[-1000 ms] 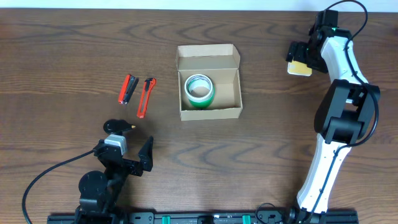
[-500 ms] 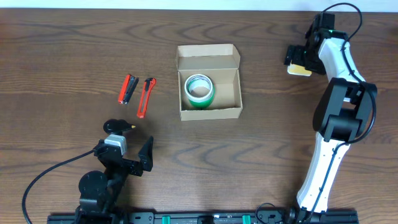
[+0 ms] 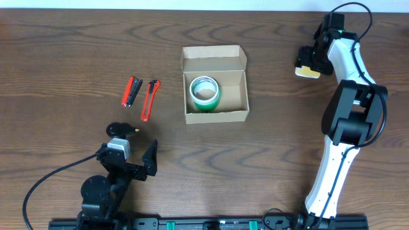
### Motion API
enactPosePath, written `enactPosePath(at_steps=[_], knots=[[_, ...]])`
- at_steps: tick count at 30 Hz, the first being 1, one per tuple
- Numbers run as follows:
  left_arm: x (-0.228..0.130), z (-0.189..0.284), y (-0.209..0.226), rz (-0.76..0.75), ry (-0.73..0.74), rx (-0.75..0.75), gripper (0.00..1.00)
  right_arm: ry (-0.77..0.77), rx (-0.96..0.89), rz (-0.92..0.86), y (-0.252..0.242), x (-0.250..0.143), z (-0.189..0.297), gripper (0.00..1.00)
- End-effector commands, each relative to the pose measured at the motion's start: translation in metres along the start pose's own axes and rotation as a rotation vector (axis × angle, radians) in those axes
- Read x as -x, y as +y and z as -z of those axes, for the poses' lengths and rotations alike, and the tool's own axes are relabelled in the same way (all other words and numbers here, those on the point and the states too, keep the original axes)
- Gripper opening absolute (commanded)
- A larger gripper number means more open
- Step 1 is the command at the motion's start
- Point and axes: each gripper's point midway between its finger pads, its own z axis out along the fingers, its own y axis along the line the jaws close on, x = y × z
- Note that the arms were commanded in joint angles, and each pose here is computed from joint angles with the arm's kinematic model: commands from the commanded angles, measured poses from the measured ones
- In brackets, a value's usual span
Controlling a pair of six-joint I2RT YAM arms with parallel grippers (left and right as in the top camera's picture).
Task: Pack container
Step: 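Move the right gripper to the yellow notepad and grasp it, then carry the yellow notepad into the box and release it on the tapes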
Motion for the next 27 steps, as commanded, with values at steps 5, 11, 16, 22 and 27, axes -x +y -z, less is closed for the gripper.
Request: enactPosePath(at_steps=[5,11,16,22,27], knots=[[-0.011,-0.003,0.005,-0.009,0.020,0.015,0.95,0.046,0.049,0.010,0.012,-0.011,-0.015,0.65],[-0.011,-0.003,0.005,-0.009,0.020,0.015,0.95,0.012,0.124,0.011,0.025,0.005,0.017,0.64],[-0.011,-0.003,0.005,-0.009,0.020,0.016,0.95,-0.021,0.235,0.032,0.051,0.019,0.066,0.63],[-0.011,-0.003,0.005,-0.009,0.020,0.016,0.95,-0.099,0.345,0.157,0.099,0.024,0.140,0.63],[-0.011,-0.003,0.005,-0.009,0.020,0.016,0.95,-0.144,0.396,0.289,0.148,0.001,0.202,0.62]])
